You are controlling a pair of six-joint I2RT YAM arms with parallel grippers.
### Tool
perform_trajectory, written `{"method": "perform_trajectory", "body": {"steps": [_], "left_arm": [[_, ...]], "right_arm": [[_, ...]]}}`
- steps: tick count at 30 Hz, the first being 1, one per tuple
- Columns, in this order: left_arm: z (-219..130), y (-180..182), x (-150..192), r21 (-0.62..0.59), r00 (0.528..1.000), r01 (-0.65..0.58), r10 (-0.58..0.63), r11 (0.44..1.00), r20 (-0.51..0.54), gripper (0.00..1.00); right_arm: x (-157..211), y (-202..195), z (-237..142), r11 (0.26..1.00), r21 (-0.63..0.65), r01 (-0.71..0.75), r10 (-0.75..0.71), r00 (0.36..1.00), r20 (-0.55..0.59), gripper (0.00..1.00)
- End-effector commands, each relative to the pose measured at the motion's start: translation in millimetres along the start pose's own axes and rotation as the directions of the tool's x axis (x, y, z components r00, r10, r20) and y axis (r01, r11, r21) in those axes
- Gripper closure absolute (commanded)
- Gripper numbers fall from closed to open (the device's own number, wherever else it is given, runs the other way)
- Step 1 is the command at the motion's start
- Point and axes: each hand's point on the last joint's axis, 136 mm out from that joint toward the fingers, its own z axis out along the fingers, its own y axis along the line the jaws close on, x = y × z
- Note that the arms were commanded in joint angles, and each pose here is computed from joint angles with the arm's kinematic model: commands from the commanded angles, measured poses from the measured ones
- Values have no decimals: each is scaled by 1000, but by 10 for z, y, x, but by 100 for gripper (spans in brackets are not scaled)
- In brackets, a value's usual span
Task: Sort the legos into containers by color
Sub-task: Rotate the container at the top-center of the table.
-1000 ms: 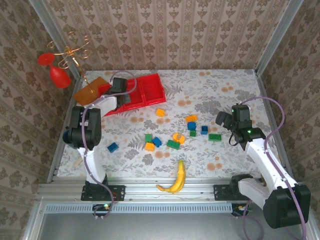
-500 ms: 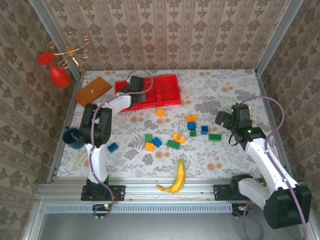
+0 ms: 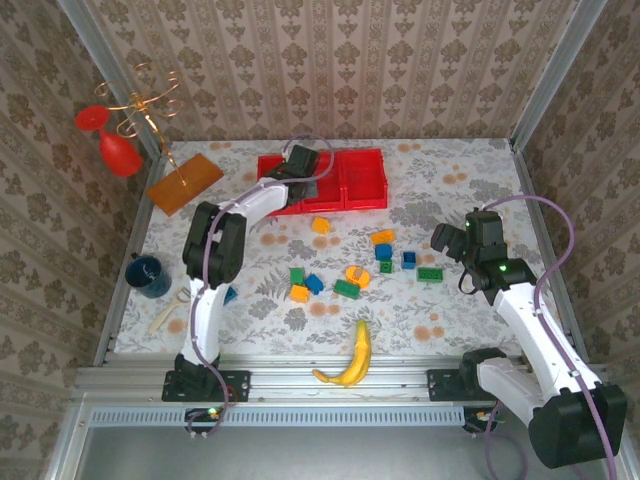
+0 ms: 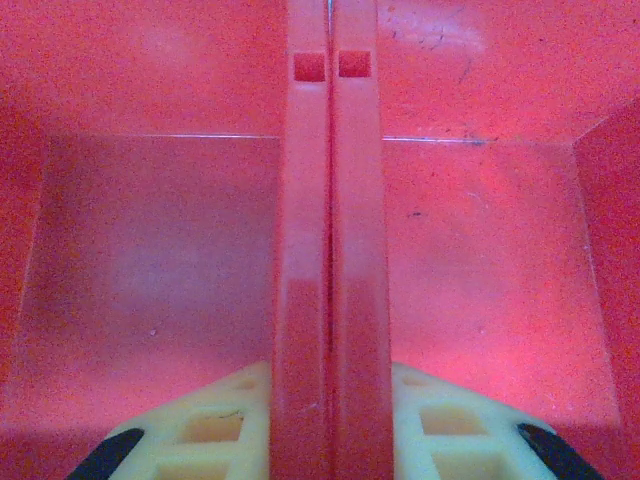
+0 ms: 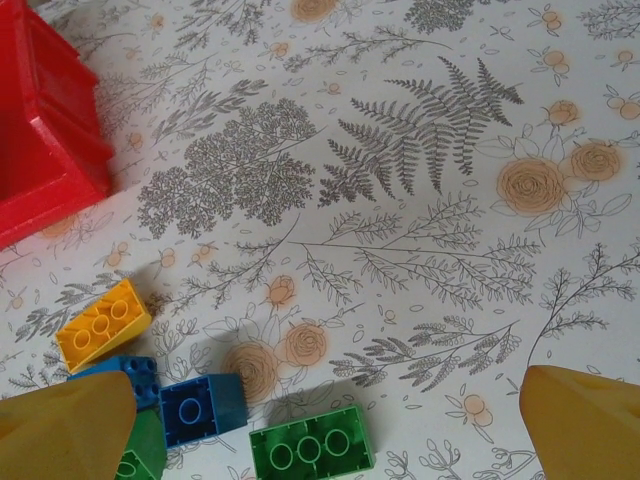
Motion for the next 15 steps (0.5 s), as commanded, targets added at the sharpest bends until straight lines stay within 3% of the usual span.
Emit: {"method": "perform_trajectory", "body": {"steps": [1, 15], "left_arm": [[91, -294, 225, 71, 996, 41, -35, 997, -87, 82], [114, -777, 300, 128, 994, 0, 14, 992, -109, 78]], "right_arm": [[-55, 52, -82, 1000, -17, -19, 18, 1000, -1, 0], [-13, 127, -10, 999, -44, -25, 23, 999, -31, 0]]}}
